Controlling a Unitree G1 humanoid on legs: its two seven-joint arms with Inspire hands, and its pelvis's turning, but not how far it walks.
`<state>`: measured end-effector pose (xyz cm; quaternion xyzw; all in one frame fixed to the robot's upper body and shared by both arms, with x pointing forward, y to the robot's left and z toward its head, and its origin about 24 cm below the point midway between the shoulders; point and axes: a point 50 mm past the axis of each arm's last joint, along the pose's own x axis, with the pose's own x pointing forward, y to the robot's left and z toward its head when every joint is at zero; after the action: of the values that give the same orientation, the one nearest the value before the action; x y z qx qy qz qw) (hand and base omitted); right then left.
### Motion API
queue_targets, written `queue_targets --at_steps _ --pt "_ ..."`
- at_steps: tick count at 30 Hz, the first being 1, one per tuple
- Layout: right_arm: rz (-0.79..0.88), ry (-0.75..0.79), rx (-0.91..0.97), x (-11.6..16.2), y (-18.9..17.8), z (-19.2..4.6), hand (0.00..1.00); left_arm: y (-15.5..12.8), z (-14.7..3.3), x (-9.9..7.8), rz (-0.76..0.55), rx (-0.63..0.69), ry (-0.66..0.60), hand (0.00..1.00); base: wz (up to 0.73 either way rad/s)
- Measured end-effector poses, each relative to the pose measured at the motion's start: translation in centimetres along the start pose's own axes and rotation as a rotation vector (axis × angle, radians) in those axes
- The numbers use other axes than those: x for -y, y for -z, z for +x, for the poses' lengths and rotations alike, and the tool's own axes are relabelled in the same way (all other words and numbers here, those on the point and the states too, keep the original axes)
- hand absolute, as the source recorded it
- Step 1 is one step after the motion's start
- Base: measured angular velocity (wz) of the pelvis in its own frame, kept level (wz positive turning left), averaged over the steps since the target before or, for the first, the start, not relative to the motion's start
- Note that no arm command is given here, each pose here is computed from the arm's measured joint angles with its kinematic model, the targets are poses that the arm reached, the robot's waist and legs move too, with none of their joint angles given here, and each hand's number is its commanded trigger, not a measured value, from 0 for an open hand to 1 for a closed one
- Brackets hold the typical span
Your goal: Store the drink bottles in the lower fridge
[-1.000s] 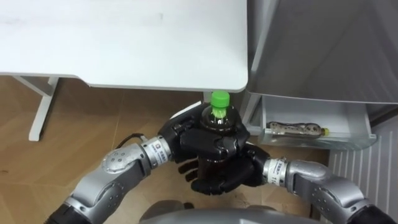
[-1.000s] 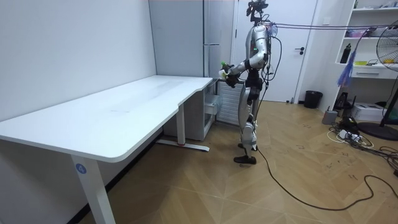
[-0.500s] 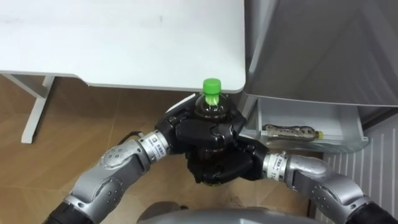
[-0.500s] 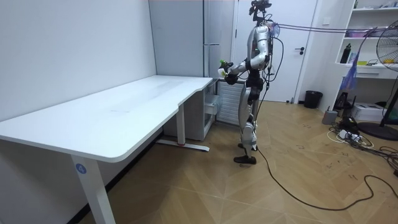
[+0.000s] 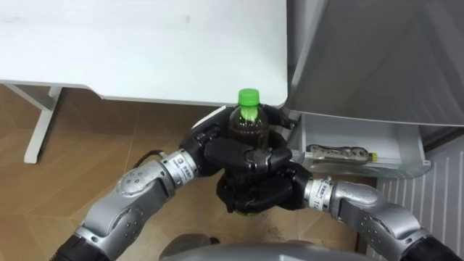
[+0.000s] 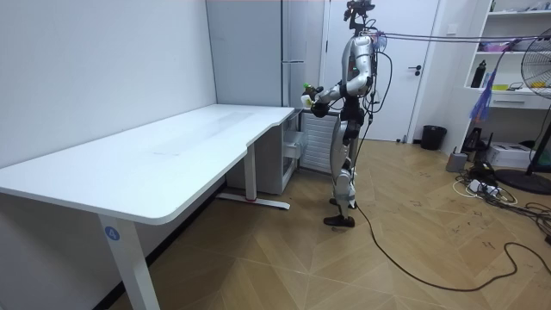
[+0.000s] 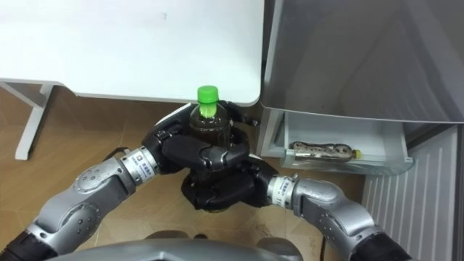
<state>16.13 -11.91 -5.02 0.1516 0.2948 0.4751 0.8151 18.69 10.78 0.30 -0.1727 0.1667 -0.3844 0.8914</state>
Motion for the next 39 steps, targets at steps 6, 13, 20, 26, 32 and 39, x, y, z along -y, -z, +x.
queue_targets --at_steps 6,13,20,26,32,39 --pt "0.021 -0.019 0.038 -0.1 -0.4 0.1 1.00 -0.8 0.3 0.3 0.030 0.035 -0.007 0.00 0.00" --pt "0.025 -0.063 0.112 -0.6 -1.2 -0.1 1.00 -2.8 0.3 1.1 0.082 0.104 0.017 0.00 0.00" --pt "0.049 -0.078 0.149 -1.0 -1.1 -0.1 1.00 -5.5 0.1 1.7 0.146 0.239 0.019 0.00 0.00" --pt "0.063 -0.015 0.102 -0.8 0.7 -1.2 1.00 -9.1 -1.0 2.2 0.234 0.418 -0.001 0.00 0.00" --pt "0.050 0.031 0.092 -0.3 0.9 -1.8 1.00 -11.5 -2.4 2.1 0.284 0.554 -0.065 0.00 -0.01" --pt "0.076 0.119 0.133 0.1 1.5 -3.0 1.00 -14.2 -5.2 0.0 0.321 0.742 -0.267 0.00 0.00"
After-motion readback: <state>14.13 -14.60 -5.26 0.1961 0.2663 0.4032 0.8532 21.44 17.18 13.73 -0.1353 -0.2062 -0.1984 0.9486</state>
